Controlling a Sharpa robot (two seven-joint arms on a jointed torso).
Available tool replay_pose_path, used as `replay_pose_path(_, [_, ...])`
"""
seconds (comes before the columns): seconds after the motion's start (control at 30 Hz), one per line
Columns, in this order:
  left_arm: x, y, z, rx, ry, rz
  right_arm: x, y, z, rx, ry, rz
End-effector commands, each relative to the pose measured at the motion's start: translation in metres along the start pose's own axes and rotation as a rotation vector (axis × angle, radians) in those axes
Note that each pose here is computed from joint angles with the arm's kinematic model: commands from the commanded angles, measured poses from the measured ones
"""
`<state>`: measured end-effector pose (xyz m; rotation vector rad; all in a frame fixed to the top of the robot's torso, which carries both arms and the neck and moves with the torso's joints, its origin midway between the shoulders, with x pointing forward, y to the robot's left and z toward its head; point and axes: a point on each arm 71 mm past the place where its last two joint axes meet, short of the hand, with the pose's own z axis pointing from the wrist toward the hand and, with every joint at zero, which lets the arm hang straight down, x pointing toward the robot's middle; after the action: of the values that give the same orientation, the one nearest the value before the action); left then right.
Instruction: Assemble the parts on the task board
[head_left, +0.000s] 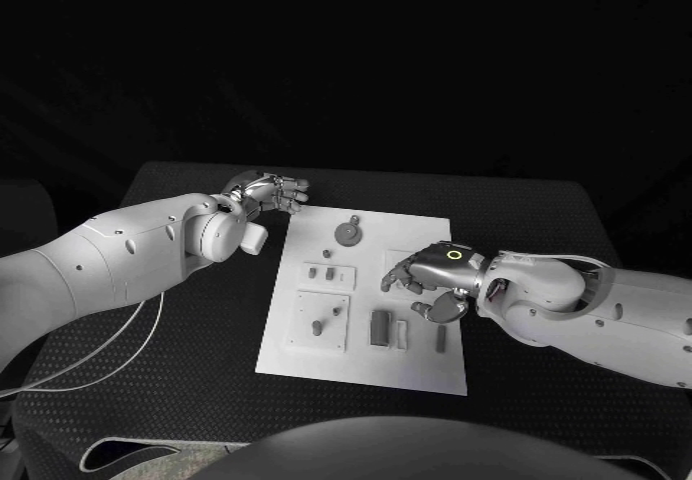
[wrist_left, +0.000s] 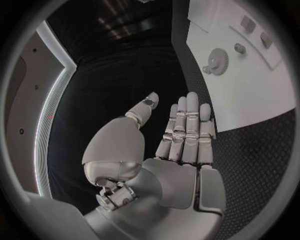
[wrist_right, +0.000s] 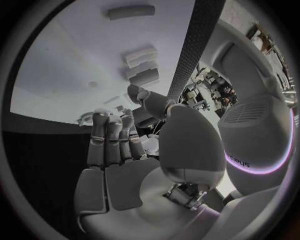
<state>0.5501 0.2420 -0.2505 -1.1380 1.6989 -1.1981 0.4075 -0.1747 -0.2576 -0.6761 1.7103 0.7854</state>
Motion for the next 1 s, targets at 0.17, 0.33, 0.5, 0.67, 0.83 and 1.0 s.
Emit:
replay_pose_path(0.17, [0.0031, -0.0011, 0.0002, 0.007, 0.015, -0.003, 0.009, -0.031, -0.020, 0.265, 0.090, 0.336])
replay_pose_path(0.33, [0.0036, -0.0012, 0.0003, 0.007, 0.018, -0.002, 0.019, -0.047, -0.035, 0.426, 0.179, 0.500])
replay_pose_path(0.5, [0.0049, -0.0013, 0.0002, 0.007, 0.025, -0.002, 0.030, -0.054, -0.048, 0.608, 0.301, 0.564])
replay_pose_path(0.67, [0.0052, -0.0013, 0.0000, 0.007, 0.029, -0.002, 0.038, -0.046, -0.052, 0.690, 0.399, 0.662])
replay_pose_path(0.83, [0.0065, -0.0013, -0.0001, 0.006, 0.038, -0.002, 0.042, -0.047, -0.057, 0.769, 0.444, 0.646])
replay_pose_path(1.0, [0.0076, -0.0013, -0.0002, 0.005, 0.045, 0.002, 0.046, -0.048, -0.059, 0.794, 0.507, 0.630])
